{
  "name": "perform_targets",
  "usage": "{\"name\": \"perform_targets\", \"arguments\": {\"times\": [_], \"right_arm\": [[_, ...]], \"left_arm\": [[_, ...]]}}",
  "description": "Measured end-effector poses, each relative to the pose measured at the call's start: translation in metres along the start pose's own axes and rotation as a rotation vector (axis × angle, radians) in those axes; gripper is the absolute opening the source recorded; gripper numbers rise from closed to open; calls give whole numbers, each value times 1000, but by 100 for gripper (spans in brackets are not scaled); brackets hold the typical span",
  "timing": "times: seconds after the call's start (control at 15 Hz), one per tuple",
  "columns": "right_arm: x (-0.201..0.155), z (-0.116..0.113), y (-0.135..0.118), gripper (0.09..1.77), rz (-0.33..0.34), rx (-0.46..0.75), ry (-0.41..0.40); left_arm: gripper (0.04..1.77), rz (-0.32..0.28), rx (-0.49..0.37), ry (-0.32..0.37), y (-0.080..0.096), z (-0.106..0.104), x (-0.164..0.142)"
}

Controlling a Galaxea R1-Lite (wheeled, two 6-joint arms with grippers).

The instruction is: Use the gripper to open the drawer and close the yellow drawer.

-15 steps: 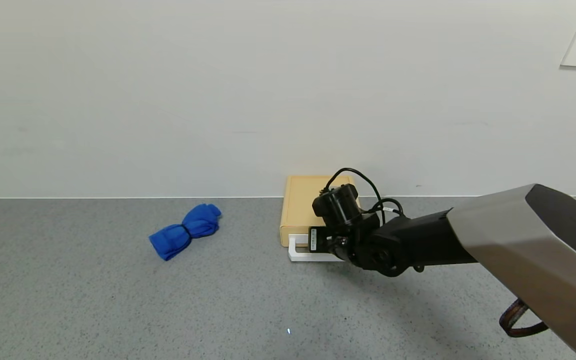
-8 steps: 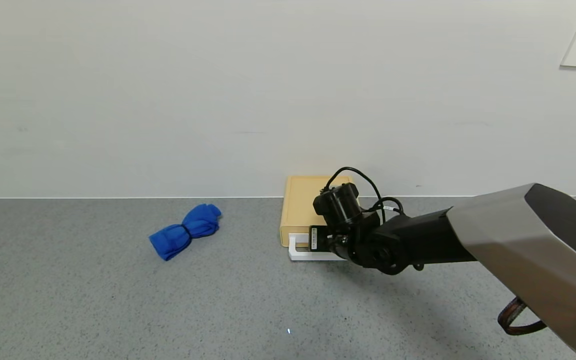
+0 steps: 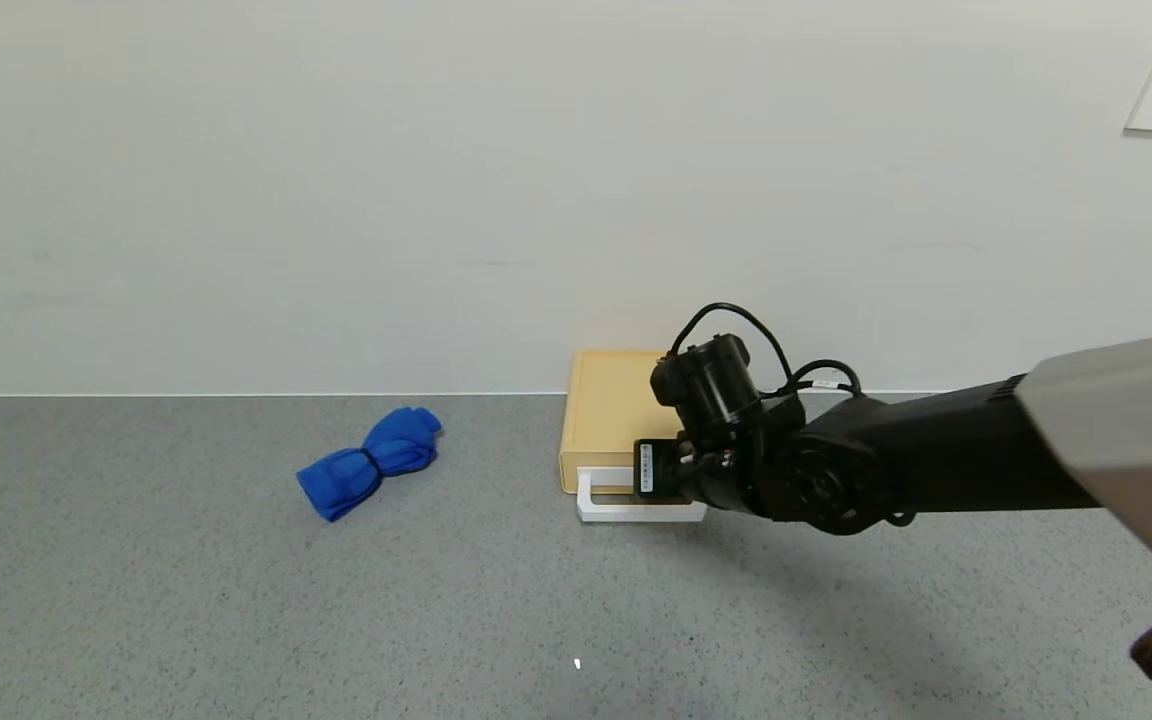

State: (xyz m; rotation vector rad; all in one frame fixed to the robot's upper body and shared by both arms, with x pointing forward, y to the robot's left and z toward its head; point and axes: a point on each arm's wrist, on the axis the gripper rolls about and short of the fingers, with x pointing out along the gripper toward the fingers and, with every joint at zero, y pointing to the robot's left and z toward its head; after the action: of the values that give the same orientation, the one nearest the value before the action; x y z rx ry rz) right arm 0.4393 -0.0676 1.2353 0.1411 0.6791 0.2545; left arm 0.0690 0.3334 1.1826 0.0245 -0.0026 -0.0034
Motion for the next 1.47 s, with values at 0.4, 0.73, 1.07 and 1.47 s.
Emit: {"name": "perform_targets", "arguments": {"times": [0.4,0.73,1.07,1.47], "right_arm": [[-94,27,-50,11,250,-153,17],[-157,18,-110,12,336,-322,-22],[-184,-5,-135,89,280,-291,-24],[-236,-22,-167,133,137,-224,-132]], "left_arm": [[172,0,0,0,0,0,0],[172,1,-7,0,0,0,0],[172,1,-9,0,0,0,0],[172,1,-8,0,0,0,0]]}}
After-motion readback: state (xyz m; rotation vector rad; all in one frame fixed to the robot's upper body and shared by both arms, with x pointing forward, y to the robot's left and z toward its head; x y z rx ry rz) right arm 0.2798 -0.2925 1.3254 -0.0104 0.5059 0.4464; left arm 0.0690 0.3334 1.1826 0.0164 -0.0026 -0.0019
